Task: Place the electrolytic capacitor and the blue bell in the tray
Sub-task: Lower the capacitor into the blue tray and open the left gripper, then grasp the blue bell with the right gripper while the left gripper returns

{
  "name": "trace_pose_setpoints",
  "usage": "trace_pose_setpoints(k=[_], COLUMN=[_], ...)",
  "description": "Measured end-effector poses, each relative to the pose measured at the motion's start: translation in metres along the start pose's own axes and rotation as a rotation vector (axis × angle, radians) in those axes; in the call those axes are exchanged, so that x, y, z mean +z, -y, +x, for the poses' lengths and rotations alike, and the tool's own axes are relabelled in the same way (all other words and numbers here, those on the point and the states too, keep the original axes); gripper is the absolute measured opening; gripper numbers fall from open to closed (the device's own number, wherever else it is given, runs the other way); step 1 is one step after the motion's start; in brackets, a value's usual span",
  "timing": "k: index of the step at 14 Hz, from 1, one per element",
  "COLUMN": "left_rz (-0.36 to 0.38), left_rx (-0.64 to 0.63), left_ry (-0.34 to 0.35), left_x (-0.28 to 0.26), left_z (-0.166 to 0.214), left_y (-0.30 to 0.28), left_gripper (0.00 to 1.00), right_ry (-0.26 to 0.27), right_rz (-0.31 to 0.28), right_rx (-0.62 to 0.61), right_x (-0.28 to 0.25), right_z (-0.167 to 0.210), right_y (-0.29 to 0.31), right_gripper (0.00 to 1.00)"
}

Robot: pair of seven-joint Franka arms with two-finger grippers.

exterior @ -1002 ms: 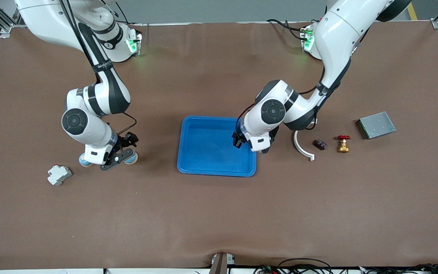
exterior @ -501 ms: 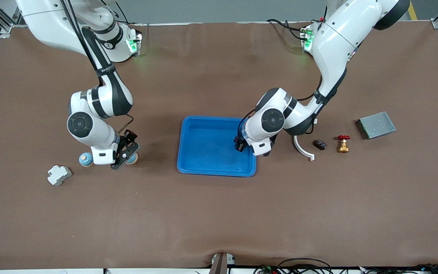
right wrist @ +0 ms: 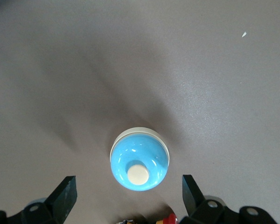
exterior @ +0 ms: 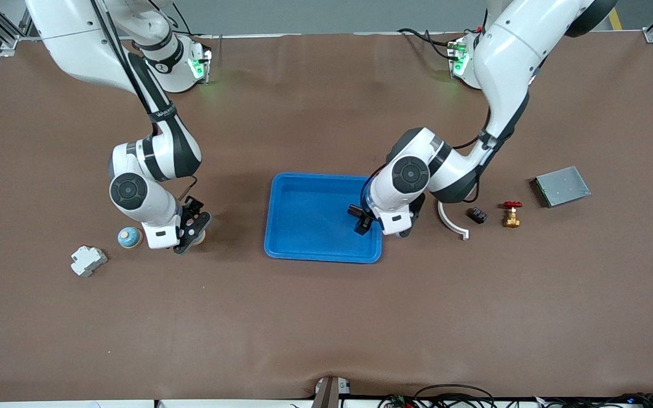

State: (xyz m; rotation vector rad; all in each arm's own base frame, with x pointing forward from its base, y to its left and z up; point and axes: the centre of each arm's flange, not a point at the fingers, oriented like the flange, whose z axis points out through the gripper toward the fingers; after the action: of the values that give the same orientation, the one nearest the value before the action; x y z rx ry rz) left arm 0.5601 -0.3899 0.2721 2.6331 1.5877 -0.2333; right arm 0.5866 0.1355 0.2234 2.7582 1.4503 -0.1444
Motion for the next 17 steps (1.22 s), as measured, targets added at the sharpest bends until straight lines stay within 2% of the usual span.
trace_pose_setpoints(k=[4, 7, 12, 15, 17], left_rz=[0.040, 0.093, 0.147, 0.194, 0.185], left_rx=[0.098, 0.207, 0.288, 0.290, 0.278], left_ry=[-0.058, -0.057, -0.070, -0.073, -0.071], left_x=[-0.062, -0.081, -0.074, -0.052, -0.030], left_z=[0.071, 0.144, 0.241, 0.280, 0.294], left_y=[0.009, 0.024, 0.057, 0.084, 0.100], left_gripper=[1.00, 1.00, 1.00, 1.00, 1.00], right_ry=[-0.010, -0.005, -0.003, -0.005, -0.004], right_rz=[-0.008, -0.003, -0.002, -0.003, -0.002], right_rx=[-0.010, -0.013, -0.016, -0.017, -0.017], right_x=[0.017, 0.028, 0.031, 0.040, 0.045], right_z=[0.003, 0.003, 0.003, 0.004, 0.004], right_y=[-0.001, 0.000, 0.000, 0.000, 0.000], right_gripper=[1.00, 1.00, 1.00, 1.00, 1.00])
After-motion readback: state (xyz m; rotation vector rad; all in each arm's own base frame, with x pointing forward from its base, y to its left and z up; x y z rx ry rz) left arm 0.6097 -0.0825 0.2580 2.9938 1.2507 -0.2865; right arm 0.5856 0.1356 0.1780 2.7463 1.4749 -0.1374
